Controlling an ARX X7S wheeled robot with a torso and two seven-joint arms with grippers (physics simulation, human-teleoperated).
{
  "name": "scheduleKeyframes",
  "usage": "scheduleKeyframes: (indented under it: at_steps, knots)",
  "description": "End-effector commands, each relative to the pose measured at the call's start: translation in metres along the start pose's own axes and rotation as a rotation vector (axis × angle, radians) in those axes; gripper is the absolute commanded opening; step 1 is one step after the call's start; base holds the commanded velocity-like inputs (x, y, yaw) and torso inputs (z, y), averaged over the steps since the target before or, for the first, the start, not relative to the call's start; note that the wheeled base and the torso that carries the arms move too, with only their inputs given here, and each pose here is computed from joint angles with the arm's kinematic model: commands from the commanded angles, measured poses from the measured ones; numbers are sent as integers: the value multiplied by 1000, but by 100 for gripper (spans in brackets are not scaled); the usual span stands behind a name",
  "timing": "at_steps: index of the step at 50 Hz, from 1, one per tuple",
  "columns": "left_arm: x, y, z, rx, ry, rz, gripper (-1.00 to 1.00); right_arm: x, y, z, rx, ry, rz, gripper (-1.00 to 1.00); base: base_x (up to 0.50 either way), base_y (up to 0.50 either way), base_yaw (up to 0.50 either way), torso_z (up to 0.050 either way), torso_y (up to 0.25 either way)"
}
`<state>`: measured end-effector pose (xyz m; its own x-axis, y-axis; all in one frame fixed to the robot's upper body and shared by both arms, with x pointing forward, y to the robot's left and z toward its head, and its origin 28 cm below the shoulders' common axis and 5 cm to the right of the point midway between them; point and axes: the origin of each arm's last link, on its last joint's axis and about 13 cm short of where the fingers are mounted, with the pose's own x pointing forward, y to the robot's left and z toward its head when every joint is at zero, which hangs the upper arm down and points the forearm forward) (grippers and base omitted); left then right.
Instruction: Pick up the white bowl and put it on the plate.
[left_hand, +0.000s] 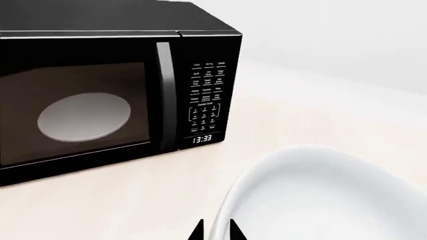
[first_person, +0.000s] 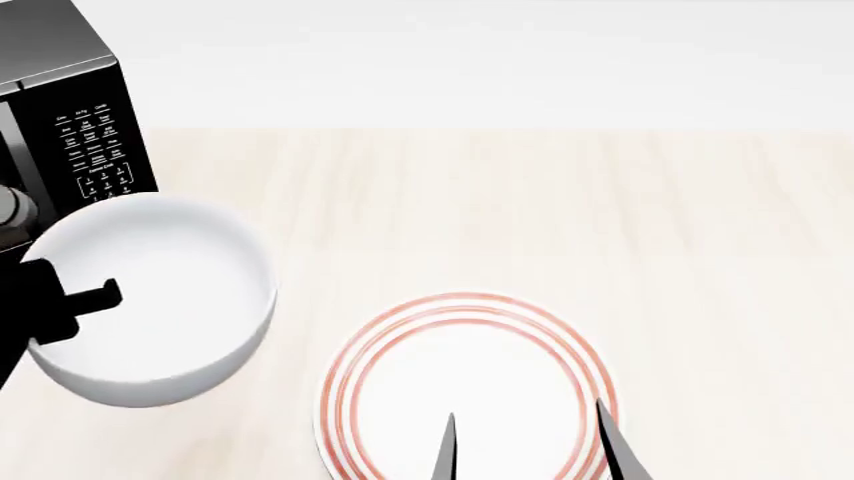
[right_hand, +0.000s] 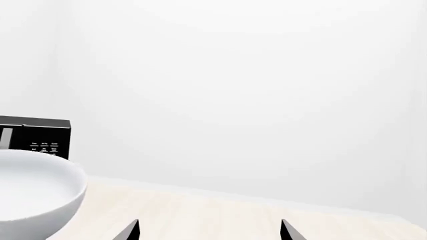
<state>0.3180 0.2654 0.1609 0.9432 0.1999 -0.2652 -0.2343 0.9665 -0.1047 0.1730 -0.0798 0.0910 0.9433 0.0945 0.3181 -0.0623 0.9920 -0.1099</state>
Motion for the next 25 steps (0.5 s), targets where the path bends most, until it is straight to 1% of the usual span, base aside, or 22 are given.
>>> scheduleKeyframes:
  at_steps: [1, 6, 12, 22, 25]
  knots:
    - [3, -29, 17, -24, -26, -101, -100, 4, -2, 0, -8, -15, -6, 100, 0, 0, 0, 0, 0]
    - [8, -44, 26, -14, -33, -128, -100, 4, -3, 0, -8, -15, -8, 100, 0, 0, 0, 0, 0]
    - [16, -59, 29, -8, -29, -156, -100, 5, -4, -1, -8, -15, -10, 100, 0, 0, 0, 0, 0]
    - [22, -80, 31, -7, -25, -193, -100, 4, -3, -2, -8, -12, -7, 100, 0, 0, 0, 0, 1]
    - [24, -89, 33, -4, -29, -212, -100, 4, -3, -2, -6, -11, -6, 100, 0, 0, 0, 0, 0]
